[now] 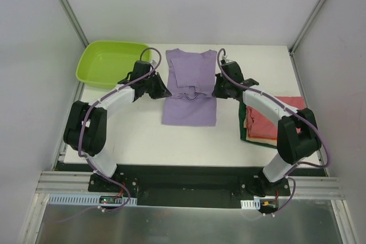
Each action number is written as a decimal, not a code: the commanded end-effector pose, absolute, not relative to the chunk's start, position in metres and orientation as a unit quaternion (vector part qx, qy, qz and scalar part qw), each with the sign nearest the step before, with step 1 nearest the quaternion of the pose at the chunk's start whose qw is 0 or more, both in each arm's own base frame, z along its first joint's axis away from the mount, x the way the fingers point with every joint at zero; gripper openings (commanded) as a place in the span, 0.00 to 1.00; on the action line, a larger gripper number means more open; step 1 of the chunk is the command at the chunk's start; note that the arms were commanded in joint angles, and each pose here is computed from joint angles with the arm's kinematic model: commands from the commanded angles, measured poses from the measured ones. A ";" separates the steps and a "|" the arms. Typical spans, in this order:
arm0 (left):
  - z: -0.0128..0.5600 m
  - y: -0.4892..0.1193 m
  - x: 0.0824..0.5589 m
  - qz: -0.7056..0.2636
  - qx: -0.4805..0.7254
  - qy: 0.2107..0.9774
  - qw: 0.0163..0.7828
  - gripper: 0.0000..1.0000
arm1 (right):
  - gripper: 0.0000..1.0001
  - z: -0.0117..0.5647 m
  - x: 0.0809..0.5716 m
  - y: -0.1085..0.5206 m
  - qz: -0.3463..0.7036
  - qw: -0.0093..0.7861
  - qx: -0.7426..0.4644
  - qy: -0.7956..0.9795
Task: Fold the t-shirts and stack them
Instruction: Fold the folded rectangular tshirt in 1/3 of the way, then grab one side of the 2/3 rectangular tshirt with both arms, then fold the long partially folded tshirt into a neat square
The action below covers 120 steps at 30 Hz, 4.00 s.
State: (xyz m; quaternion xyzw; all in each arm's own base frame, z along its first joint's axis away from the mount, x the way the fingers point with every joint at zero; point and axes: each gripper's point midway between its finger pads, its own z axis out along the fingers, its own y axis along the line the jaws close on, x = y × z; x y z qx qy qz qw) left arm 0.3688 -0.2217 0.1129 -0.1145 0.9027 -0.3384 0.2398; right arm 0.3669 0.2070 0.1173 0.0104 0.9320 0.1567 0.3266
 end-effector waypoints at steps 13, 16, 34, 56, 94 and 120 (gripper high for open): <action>0.108 -0.209 0.436 -0.301 -0.097 0.902 0.294 0.04 | 0.02 0.104 0.440 0.205 0.193 0.352 0.038 0.915; 0.100 -0.210 0.443 -0.310 -0.094 0.905 0.275 0.04 | 0.04 0.097 0.450 0.205 0.203 0.362 0.037 0.909; 0.137 -0.182 0.332 -0.319 -0.078 0.894 0.305 0.99 | 0.96 0.123 0.336 0.207 0.240 0.358 -0.033 0.902; 0.039 -0.187 0.299 -0.309 -0.095 0.926 0.193 0.62 | 0.90 0.029 0.281 0.202 0.263 0.240 0.047 0.933; 0.023 -0.182 0.278 -0.301 -0.102 0.931 0.178 0.00 | 0.03 0.003 0.251 0.192 0.240 0.171 0.084 0.952; 0.219 -0.133 0.209 -0.344 -0.100 0.813 0.459 0.00 | 0.01 0.212 0.017 0.256 0.542 -0.035 -0.213 0.812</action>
